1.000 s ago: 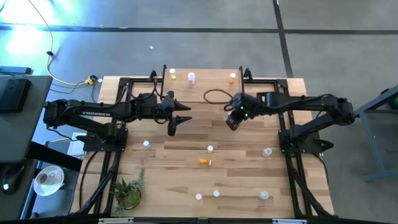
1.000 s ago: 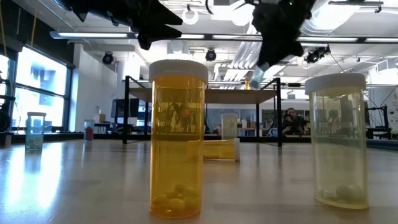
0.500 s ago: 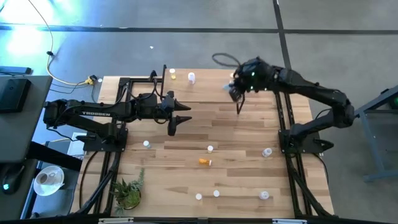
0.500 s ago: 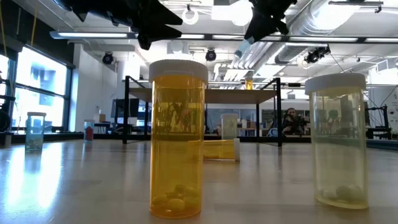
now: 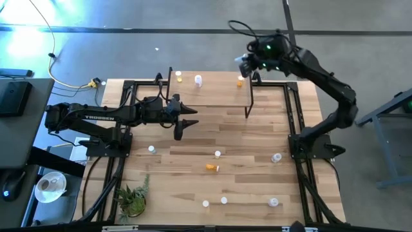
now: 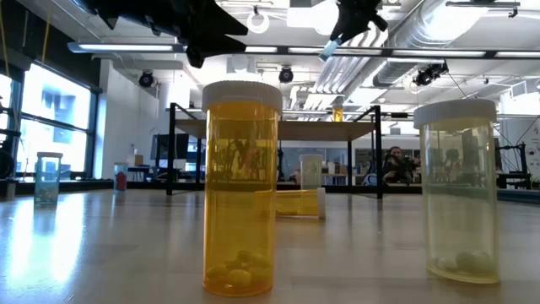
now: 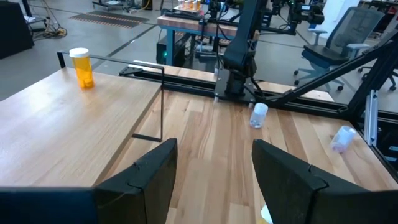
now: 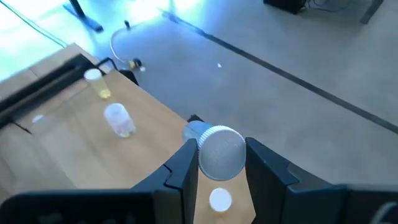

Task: Pick and place medicine bottles onto shelf by color
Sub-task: Put the top right blue pill bottle on the shelf

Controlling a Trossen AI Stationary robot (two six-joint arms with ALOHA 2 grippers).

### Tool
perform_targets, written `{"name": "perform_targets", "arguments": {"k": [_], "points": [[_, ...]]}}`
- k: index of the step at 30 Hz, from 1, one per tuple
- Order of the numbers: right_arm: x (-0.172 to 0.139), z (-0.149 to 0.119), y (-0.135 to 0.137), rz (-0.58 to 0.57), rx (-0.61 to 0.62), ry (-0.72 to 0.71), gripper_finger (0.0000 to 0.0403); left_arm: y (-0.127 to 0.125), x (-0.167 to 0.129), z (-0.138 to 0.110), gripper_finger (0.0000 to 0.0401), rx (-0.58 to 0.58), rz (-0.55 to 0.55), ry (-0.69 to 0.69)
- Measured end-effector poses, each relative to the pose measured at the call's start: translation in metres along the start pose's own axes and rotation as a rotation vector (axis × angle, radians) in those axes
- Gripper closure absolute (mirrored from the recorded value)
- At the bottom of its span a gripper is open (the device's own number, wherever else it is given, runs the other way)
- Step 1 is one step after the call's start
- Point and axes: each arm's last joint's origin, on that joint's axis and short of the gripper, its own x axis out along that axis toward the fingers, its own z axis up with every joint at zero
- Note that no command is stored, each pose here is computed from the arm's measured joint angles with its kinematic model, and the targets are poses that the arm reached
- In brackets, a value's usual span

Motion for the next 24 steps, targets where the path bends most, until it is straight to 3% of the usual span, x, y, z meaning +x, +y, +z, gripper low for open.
{"name": "perform_targets", "arguments": {"k": [9, 17, 24], "points": [[0.045, 0.018, 0.012, -0.029, -0.11, 0.171, 0.0306, 0.0, 0.0, -0.002, 0.0204, 0.012, 0.006, 0.021], [0.088, 0.006, 0.024, 0.009, -0.243, 0.326, 0.0306, 0.0, 0.0, -0.002, 0.0204, 0.025, 0.006, 0.021], [0.113, -0.01, 0.052, 0.08, -0.427, 0.395, 0.0306, 0.0, 0.0, -0.002, 0.0204, 0.025, 0.006, 0.02]]}}
